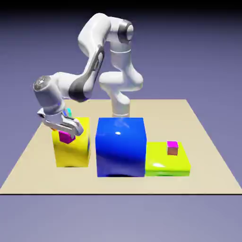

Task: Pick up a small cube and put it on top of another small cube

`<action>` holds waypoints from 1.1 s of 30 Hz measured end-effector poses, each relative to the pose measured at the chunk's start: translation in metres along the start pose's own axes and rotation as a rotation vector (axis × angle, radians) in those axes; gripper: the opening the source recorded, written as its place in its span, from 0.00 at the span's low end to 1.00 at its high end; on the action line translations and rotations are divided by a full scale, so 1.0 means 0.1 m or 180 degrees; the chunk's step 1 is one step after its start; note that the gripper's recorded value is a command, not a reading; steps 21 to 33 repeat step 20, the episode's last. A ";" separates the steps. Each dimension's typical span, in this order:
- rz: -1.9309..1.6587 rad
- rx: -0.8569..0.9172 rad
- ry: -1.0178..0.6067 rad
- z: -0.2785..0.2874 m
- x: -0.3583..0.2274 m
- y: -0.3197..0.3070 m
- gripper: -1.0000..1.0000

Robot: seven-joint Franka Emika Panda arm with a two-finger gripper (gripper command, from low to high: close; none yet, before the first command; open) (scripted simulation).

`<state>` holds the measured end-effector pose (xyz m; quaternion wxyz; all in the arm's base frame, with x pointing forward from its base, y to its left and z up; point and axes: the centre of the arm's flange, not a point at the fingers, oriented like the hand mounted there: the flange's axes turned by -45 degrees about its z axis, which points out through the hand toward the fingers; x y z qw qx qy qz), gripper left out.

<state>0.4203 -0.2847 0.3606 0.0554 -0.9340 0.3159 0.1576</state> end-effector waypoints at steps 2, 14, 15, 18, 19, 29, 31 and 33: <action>0.0254 0.0089 -0.0002 -0.15 -0.20 0.32 0.00; 0.1161 0.0404 -0.0025 -0.25 -1.17 1.27 0.00; 0.1161 0.0404 -0.0025 -0.10 -1.15 1.25 0.00; 0.1160 0.0397 -0.0025 0.14 -1.14 1.23 1.00; 0.1160 0.0397 -0.0025 0.14 -1.14 1.23 1.00; 0.1161 0.0396 -0.0025 0.00 -1.14 1.24 1.00; 0.1161 0.0396 -0.0025 0.00 -1.14 1.24 1.00; 0.1161 0.0396 -0.0025 0.00 -1.14 1.24 1.00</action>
